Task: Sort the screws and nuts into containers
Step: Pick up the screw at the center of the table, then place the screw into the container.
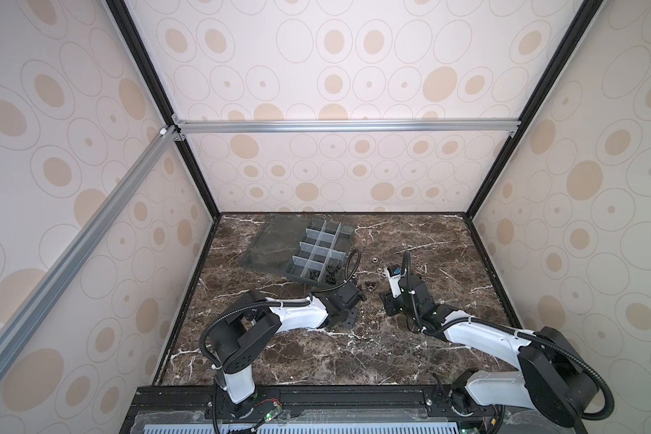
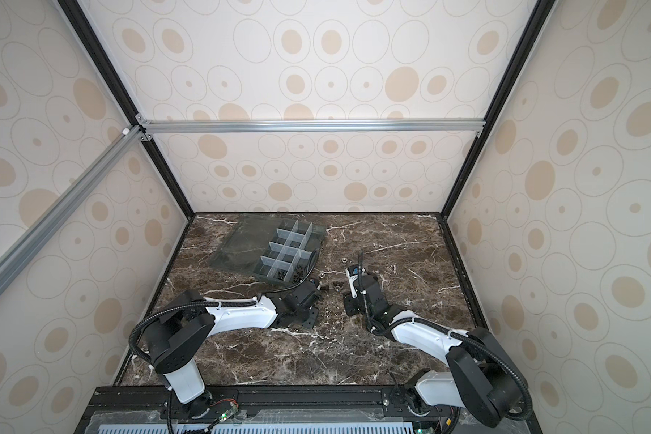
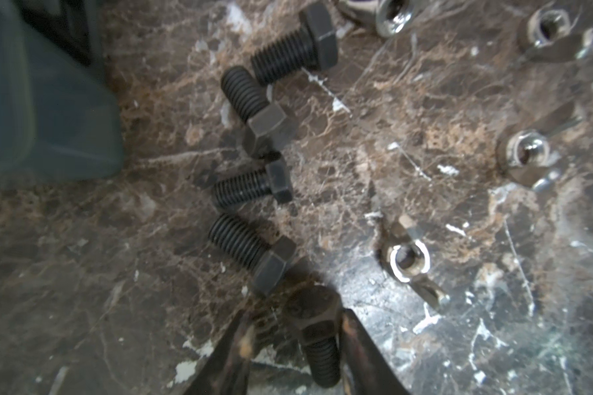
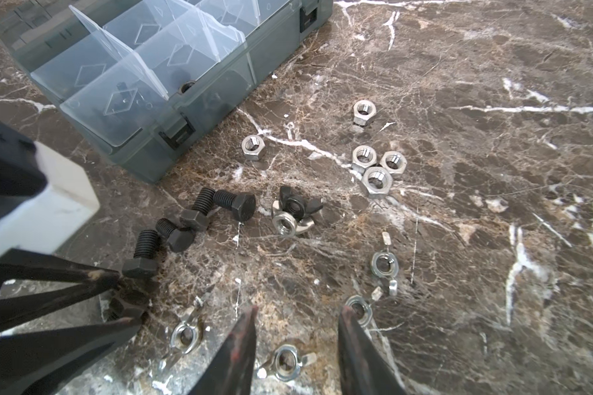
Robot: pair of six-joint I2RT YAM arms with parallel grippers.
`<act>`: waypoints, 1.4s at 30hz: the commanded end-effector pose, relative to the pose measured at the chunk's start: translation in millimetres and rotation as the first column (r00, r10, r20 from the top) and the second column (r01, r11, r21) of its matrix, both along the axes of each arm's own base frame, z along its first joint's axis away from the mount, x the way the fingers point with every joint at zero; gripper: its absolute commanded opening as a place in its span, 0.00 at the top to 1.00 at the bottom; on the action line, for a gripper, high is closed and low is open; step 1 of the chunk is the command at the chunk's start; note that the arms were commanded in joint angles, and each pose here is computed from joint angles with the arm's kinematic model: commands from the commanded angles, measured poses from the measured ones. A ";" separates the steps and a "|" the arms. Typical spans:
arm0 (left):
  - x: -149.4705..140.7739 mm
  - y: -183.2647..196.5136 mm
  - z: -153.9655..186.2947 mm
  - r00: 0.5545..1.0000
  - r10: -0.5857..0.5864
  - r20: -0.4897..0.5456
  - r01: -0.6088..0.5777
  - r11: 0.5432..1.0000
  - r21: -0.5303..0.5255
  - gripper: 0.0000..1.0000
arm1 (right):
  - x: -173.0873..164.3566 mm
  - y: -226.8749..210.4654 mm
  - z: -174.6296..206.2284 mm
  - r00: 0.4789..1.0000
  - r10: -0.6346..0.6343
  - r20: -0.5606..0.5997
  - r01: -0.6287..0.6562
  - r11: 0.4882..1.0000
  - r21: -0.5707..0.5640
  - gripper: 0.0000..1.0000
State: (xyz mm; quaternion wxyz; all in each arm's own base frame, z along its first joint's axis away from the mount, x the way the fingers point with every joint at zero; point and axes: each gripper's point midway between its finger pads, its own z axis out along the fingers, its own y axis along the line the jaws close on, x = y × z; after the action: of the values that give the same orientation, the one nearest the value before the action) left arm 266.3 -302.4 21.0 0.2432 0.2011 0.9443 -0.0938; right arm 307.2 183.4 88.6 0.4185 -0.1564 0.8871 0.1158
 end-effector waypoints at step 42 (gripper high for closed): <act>149.2 101.8 130.9 0.946 0.146 0.290 -0.140 0.989 -0.041 0.97 | 36.0 29.4 35.0 0.989 0.053 0.135 -0.057 0.998 0.025 0.58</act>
State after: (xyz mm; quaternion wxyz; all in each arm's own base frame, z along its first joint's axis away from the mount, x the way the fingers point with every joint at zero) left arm 395.3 -208.1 143.7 0.3795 0.1104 0.9157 -0.0725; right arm 337.6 202.2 111.6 0.4636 -0.1767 0.8607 0.1143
